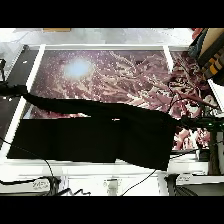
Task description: Fold the clothes and pants, and hang the long-sleeved shirts on hangers.
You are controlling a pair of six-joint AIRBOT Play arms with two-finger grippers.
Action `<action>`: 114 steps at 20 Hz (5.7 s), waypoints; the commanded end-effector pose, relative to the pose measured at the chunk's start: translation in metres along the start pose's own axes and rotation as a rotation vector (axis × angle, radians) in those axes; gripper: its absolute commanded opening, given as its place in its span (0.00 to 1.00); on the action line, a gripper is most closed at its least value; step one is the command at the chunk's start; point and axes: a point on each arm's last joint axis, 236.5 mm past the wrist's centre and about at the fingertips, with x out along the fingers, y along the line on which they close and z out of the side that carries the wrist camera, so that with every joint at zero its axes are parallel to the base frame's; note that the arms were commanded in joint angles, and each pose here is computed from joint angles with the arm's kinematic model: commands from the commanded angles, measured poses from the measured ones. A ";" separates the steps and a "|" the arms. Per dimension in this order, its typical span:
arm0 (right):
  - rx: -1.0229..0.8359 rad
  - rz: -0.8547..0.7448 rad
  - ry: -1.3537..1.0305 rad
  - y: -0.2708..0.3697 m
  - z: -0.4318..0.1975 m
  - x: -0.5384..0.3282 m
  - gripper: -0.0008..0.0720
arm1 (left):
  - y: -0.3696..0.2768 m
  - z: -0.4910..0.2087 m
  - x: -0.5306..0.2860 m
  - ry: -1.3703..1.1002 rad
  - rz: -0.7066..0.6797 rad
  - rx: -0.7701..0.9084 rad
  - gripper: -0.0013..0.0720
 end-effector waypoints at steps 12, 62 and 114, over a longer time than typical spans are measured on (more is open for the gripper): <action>-0.102 0.082 -0.340 0.065 0.126 -0.060 0.03 | -0.020 0.072 -0.018 -0.286 -0.112 -0.168 0.03; -0.037 -0.128 -0.398 0.025 0.152 -0.088 0.03 | 0.008 -0.056 0.102 0.079 0.101 -0.094 0.62; 0.553 -0.161 -0.254 -0.047 -0.067 -0.079 0.64 | -0.046 -0.136 -0.058 -0.016 -0.150 -0.168 0.86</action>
